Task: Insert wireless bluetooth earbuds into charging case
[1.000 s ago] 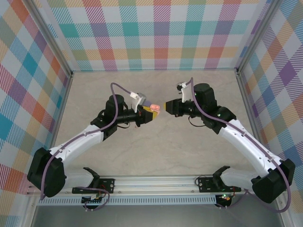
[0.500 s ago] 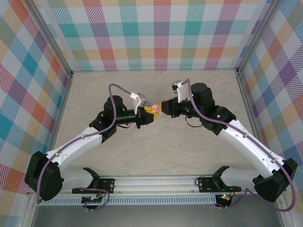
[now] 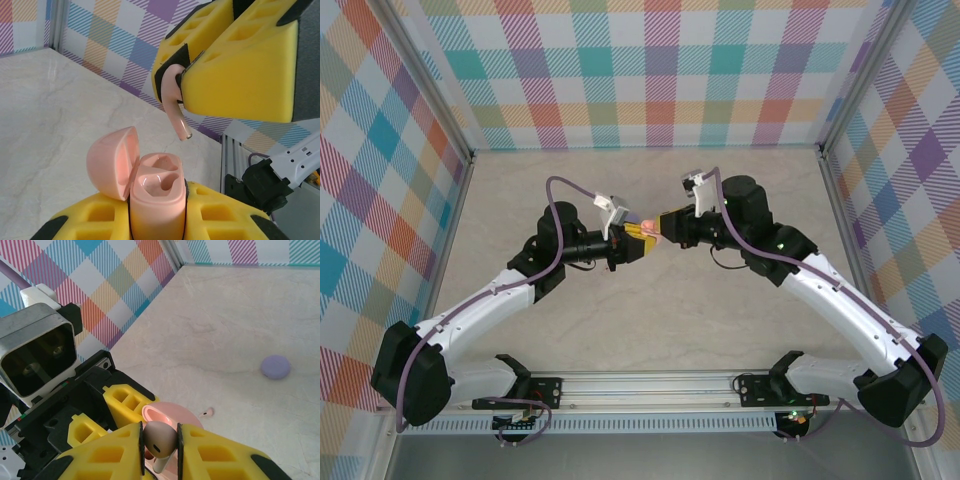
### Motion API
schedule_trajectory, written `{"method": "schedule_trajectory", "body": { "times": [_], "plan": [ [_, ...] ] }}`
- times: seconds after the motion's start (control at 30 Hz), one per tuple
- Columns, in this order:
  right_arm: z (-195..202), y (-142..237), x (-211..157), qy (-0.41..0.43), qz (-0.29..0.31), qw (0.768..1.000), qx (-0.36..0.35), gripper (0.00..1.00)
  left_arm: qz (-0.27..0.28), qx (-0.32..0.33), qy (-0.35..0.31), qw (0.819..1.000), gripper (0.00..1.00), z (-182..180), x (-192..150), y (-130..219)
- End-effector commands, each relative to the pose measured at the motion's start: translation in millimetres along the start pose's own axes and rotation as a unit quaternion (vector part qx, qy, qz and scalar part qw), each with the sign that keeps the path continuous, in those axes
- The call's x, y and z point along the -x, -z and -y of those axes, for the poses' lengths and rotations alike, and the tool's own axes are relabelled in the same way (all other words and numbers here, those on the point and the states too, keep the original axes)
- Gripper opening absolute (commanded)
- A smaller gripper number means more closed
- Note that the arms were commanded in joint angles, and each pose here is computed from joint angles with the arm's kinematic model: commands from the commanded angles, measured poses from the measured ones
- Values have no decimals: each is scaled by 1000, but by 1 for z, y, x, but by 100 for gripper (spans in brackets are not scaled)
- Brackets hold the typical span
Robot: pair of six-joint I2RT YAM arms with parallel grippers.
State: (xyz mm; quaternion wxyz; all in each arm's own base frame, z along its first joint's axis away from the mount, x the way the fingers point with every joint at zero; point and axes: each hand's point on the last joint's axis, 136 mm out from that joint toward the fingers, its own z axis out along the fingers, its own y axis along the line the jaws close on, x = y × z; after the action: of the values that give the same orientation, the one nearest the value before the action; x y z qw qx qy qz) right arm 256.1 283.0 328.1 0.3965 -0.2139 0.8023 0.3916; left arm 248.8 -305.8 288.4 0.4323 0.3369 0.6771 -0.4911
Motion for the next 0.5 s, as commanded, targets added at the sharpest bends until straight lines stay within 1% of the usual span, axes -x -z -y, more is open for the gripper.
{"method": "schedule_trajectory", "body": {
  "times": [0.0, 0.47],
  "plan": [
    [-11, 0, 16, 16, 22, 1000, 14, 22, 26, -19, -13, 999, 13, 17, 24, 2],
    [-10, -6, 13, 18, 17, 1000, 12, 22, 28, -25, -5, 999, 13, 21, 29, 2]
  ]
}}
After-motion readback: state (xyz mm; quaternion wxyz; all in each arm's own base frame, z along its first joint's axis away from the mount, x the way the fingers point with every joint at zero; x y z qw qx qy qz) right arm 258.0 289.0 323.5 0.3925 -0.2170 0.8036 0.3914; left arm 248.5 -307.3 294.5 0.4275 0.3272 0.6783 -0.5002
